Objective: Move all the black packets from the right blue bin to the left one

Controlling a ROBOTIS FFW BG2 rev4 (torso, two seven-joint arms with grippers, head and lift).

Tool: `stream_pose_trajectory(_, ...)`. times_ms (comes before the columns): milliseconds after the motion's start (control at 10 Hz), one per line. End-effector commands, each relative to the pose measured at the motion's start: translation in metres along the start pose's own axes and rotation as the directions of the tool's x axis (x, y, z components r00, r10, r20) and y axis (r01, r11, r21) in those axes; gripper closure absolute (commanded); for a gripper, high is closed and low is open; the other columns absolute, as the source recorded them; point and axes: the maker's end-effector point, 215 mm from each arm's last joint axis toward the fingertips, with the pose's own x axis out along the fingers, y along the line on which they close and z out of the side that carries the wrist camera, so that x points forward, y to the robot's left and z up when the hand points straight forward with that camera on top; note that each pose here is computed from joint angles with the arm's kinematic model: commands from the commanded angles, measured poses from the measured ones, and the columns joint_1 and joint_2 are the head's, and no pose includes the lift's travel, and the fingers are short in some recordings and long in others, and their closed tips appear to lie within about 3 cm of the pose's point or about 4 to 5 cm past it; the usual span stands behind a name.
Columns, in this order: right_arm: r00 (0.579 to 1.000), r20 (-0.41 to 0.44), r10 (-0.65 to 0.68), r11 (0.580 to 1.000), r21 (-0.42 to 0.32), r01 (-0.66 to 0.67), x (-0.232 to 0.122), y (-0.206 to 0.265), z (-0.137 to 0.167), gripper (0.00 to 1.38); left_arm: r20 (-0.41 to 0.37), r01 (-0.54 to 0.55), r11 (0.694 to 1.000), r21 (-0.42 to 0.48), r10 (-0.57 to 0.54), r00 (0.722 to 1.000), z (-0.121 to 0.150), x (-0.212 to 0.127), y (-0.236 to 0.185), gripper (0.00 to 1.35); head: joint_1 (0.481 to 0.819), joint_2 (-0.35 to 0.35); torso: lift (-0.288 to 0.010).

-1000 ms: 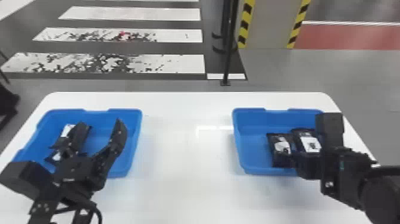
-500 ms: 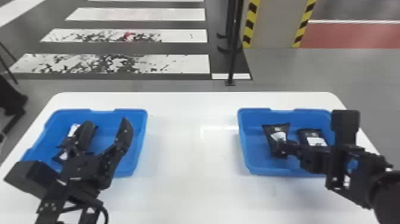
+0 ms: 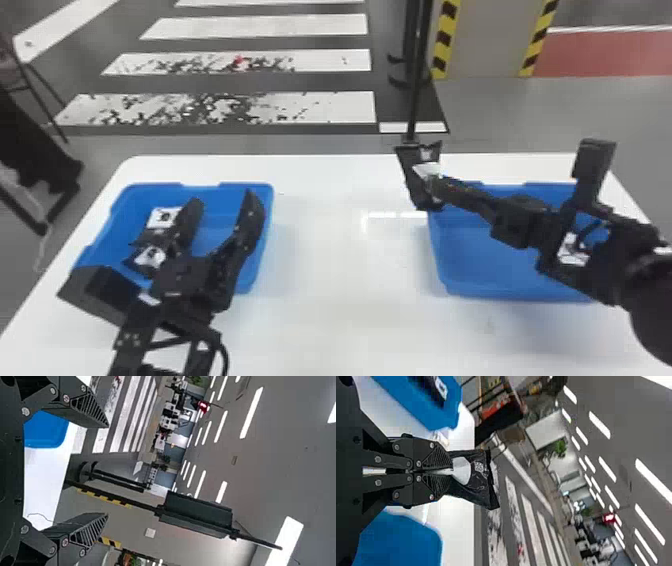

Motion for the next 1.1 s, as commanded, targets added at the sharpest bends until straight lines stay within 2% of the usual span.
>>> stream_pose_trajectory(0, 0.989, 0.015, 0.147, 0.988, -0.047, -0.146, 0.028, 0.044, 0.014, 1.11, -0.009, 0.040, 0.989, -0.145, -0.042, 0.999, 0.002, 0.001, -0.025, 0.28, 0.695, 0.102, -0.168)
stream_pose_trajectory(100, 0.972, 0.007, 0.233, 0.972, -0.044, -0.233, 0.040, 0.073, 0.013, 1.11, 0.001, 0.075, 0.972, -0.224, -0.077, 0.997, 0.009, 0.002, -0.042, 0.28, 0.695, 0.123, -0.168)
stream_pose_trajectory(200, 0.958, 0.007, 0.286, 0.958, -0.023, -0.286, 0.046, 0.094, 0.012, 1.11, 0.007, 0.100, 0.964, -0.246, -0.101, 0.995, 0.013, 0.004, -0.054, 0.28, 0.695, 0.143, -0.168)
stream_pose_trajectory(600, 0.905, -0.039, 0.423, 0.905, 0.069, -0.420, 0.070, 0.155, -0.028, 1.11, -0.027, 0.140, 0.962, -0.235, -0.150, 0.988, 0.003, 0.007, -0.073, 0.28, 0.695, 0.198, -0.168)
stream_pose_trajectory(700, 0.896, -0.040, 0.442, 0.895, 0.082, -0.438, 0.073, 0.163, -0.032, 1.11, -0.047, 0.146, 0.968, -0.206, -0.159, 0.986, -0.002, 0.008, -0.076, 0.28, 0.695, 0.214, -0.168)
stream_pose_trajectory(1000, 0.876, -0.062, 0.479, 0.875, 0.109, -0.471, 0.076, 0.182, -0.047, 1.11, -0.063, 0.137, 0.971, -0.197, -0.152, 0.986, -0.009, 0.008, -0.072, 0.28, 0.695, 0.235, -0.168)
